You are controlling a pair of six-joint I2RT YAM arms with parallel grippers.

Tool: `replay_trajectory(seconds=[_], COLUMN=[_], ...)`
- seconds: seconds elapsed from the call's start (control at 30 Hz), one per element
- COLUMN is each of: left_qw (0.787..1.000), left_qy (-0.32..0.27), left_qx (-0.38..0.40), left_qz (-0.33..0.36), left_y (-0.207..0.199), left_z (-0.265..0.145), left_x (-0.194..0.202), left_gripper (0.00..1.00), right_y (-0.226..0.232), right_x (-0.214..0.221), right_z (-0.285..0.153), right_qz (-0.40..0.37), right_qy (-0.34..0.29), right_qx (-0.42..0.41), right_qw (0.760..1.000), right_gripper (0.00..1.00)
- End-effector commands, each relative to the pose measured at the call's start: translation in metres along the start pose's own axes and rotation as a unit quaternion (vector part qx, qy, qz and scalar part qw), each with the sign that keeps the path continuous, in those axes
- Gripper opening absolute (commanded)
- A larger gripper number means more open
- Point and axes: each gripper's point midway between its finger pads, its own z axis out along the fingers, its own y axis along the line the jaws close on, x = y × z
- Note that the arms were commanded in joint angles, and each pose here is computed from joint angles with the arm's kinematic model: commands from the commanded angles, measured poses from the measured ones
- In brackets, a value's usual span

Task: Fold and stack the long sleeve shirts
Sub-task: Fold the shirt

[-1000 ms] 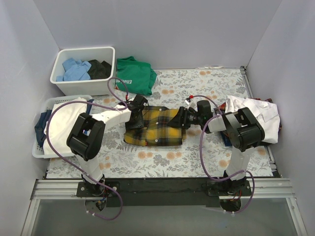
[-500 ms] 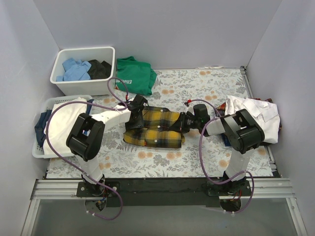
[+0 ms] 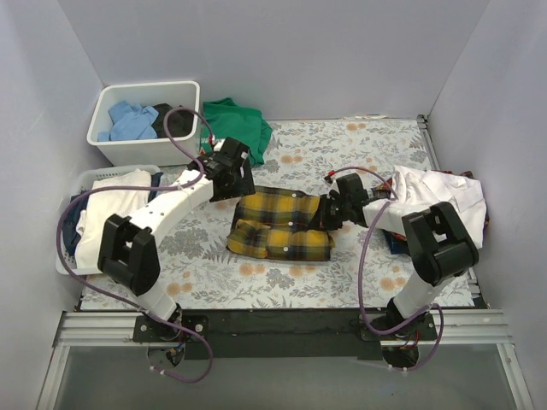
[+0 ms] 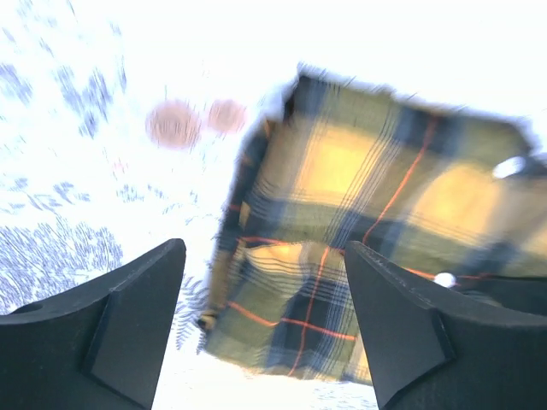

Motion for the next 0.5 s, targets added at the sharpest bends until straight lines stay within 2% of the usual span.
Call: replay_trajectory(seconds=[0.0, 0.07, 0.1, 0.13, 0.2, 0.33, 0.47], left_qw=[0.997, 0.996, 0.996, 0.996, 0.995, 0.994, 0.993], left_qy=[-0.065, -0.072, -0.074, -0.076, -0.077, -0.09, -0.098], left_qx=[0.03, 0.036, 0.041, 0.044, 0.051, 0.059, 0.062], left_qz=[-0.019, -0.023, -0.026, -0.027, -0.031, -0.035, -0.039], left_y=[0.002, 0.001, 0.001, 0.001, -0.001, -0.001, 0.0], left_z=[-0.053, -0.059, -0.062, -0.064, -0.069, -0.082, -0.09], left_x=[-0.047, -0.054, -0.056, -0.059, -0.062, -0.072, -0.077], left_gripper=[0.76, 0.76, 0.76, 0.76, 0.77, 0.77, 0.77], right_y=[-0.057, -0.054, -0.057, -0.054, -0.057, -0.053, -0.033], right_x=[0.005, -0.028, -0.029, -0.053, -0.067, -0.116, -0.16], right_z=[-0.053, -0.075, -0.086, -0.101, -0.122, -0.18, -0.234], right_qz=[-0.03, -0.06, -0.061, -0.074, -0.092, -0.136, -0.182], right_qy=[0.041, 0.004, 0.011, -0.023, -0.035, -0.105, -0.173], right_qx=[0.18, 0.209, 0.228, 0.254, 0.289, 0.377, 0.428], right_qw=[0.982, 0.976, 0.972, 0.964, 0.952, 0.91, 0.868], right_gripper=[0.01, 0.01, 0.01, 0.01, 0.01, 0.01, 0.01])
